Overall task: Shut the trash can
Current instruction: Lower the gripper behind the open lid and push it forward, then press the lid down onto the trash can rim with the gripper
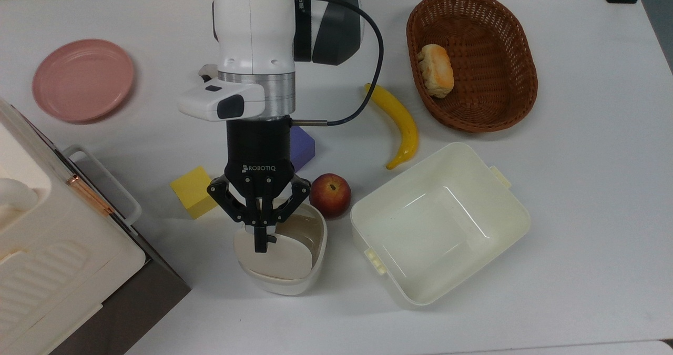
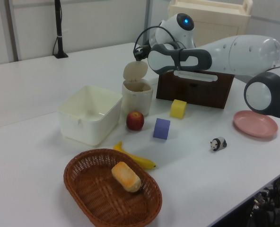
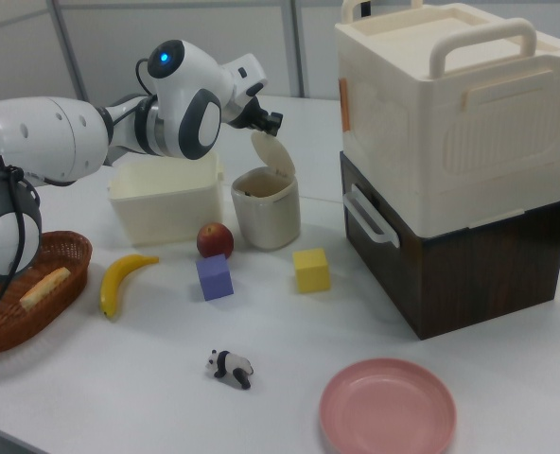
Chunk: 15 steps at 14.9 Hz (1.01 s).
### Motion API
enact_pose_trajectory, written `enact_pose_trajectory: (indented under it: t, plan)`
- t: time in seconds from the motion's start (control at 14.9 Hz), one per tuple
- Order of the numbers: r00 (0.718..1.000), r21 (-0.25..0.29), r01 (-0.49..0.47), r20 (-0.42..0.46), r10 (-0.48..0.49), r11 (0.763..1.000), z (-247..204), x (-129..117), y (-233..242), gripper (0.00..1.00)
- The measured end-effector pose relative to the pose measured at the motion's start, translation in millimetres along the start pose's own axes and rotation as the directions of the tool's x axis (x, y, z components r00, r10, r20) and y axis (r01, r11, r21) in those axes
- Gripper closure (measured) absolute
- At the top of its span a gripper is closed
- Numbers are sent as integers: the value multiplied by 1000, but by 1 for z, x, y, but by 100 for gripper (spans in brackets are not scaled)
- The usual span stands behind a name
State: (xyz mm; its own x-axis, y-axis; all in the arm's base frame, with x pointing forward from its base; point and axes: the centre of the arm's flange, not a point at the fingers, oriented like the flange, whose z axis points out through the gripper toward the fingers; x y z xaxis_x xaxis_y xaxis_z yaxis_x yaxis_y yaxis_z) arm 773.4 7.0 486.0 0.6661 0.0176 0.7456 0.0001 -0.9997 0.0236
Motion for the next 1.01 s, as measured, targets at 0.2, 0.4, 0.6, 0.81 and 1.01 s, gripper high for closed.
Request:
enact_pose_trajectory:
  t: [0.2,0.4,0.6,0.81,1.01]
  plan:
    - [1000,-7,18,11,-18,1000,5,-5,-1,99]
    - [1000,-8,20,12,-20,1000,5,-6,0,99]
    - [999,-18,42,28,-42,999,7,-12,0,99]
    - [998,-19,45,41,-45,999,6,-18,1,99]
    - [996,-24,66,60,-64,998,5,-25,0,99]
